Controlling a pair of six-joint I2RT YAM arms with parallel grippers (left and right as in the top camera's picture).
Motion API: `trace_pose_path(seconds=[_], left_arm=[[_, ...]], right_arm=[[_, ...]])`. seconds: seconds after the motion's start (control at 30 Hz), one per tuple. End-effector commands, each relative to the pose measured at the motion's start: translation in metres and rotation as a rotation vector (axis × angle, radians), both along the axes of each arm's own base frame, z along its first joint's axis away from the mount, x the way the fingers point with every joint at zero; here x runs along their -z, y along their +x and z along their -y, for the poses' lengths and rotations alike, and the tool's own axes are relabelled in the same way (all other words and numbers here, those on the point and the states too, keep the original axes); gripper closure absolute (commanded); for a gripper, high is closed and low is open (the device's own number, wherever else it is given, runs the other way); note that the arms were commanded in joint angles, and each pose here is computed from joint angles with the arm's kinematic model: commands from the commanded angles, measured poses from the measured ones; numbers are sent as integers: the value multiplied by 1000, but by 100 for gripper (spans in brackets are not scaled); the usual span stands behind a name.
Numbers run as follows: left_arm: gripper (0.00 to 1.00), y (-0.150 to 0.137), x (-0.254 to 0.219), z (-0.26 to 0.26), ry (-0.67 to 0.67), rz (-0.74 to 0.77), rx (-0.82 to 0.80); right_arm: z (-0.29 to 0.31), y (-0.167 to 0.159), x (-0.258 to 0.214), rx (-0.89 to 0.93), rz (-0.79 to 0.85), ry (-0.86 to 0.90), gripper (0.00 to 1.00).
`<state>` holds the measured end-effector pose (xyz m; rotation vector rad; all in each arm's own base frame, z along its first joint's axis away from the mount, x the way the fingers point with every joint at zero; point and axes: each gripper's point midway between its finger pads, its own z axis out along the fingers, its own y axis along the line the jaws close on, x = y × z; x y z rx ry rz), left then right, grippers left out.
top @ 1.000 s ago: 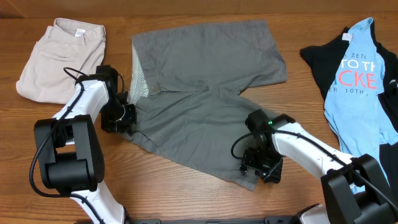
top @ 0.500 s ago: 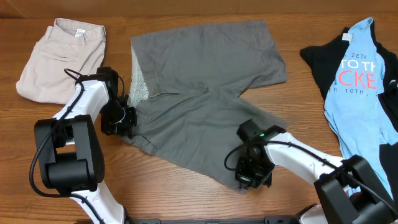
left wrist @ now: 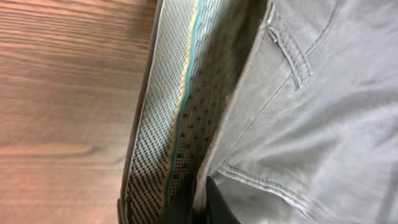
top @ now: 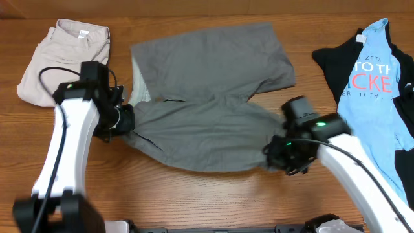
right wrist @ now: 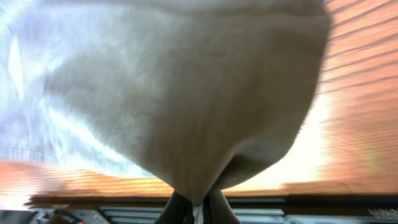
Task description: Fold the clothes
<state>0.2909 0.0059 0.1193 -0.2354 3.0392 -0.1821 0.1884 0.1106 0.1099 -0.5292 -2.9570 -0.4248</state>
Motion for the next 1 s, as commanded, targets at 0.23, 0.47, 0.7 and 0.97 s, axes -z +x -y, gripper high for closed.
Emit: trace_pose_path(seconds=[0.23,0.47,0.7,0.97], left_arm=[[96,-35,-94,2,41,314,15],[96,-64,-111,5,43,347,9],[96,-50,-102,0,46,334,-43],[96,-9,-39,-22,115,265,-207]], right_arm=[[53,3,-125,60,368,-34,96],[53,4,-155,22,520,-30,96],[45,89,-153,-57,655,-41,96],[27,210,-97,-104,722,-27,96]])
